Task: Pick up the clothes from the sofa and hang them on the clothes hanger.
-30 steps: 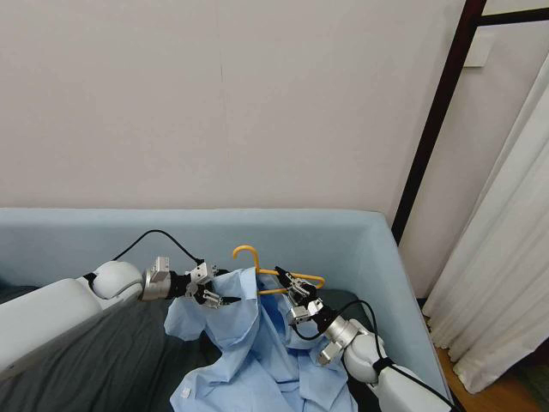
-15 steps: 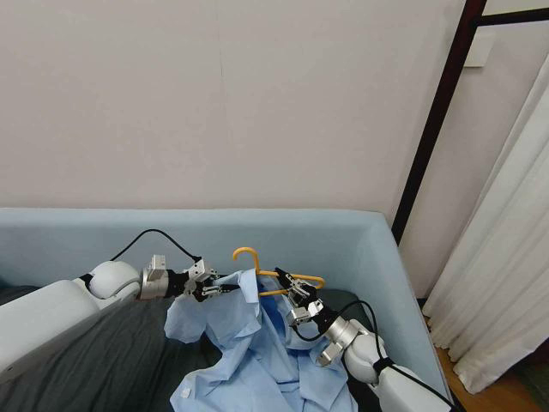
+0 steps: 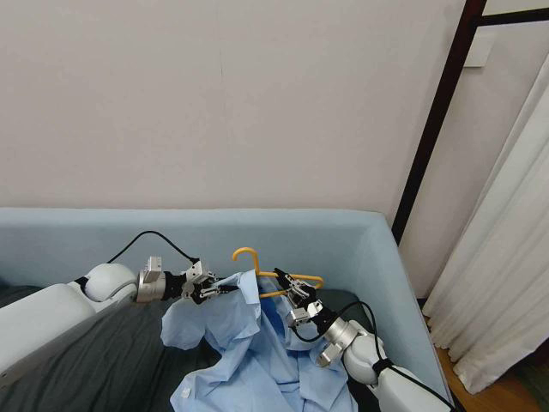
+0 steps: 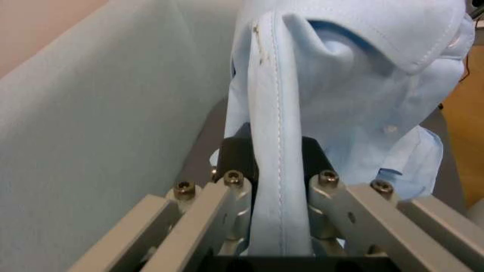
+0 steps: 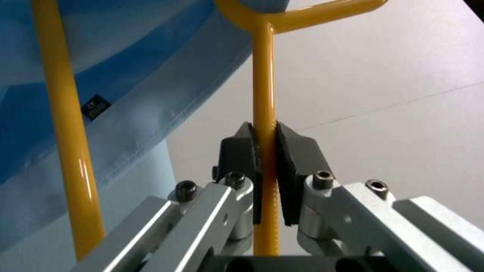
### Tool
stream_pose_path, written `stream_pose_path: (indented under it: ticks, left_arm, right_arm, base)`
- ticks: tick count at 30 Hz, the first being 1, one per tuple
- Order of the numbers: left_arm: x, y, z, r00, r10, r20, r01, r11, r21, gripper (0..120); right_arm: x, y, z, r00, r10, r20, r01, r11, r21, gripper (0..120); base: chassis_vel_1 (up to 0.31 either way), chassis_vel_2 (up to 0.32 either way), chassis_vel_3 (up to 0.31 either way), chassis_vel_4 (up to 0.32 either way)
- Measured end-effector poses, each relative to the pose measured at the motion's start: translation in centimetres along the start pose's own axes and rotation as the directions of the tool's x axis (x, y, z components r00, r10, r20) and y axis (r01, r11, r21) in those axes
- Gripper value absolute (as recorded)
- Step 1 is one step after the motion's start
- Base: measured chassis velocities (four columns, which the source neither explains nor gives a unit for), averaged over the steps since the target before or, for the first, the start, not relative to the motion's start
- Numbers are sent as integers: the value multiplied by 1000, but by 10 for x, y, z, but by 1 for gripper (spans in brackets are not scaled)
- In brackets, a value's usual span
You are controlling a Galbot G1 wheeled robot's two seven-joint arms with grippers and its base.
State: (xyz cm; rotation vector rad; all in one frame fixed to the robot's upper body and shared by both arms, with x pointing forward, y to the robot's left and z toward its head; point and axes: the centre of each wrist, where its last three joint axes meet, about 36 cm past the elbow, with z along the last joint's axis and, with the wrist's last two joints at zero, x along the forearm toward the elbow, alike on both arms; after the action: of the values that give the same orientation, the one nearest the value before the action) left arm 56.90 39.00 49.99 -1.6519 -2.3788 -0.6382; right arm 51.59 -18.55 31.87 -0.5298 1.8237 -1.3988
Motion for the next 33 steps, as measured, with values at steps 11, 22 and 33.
stream_pose_path:
  ticks: [11, 22, 33]
  left_arm:
    - [8, 1, 12, 1000, 17, 17, -17, 1000, 4, 7]
    - [19, 5, 24, 1000, -13, 15, 13, 1000, 14, 7]
    - [25, 16, 29, 998, -58, 20, 58, 998, 6, 7]
  right_arm:
    - [6, -2, -12, 999, -20, -33, 18, 998, -63, 34]
    - [15, -10, -24, 998, -6, -68, -4, 989, -147, 70]
    - [56, -23, -72, 947, 8, -321, -151, 894, -422, 100]
  base:
    - [0, 0, 0, 0]
    - [0, 0, 0, 0]
    - [0, 0, 0, 0]
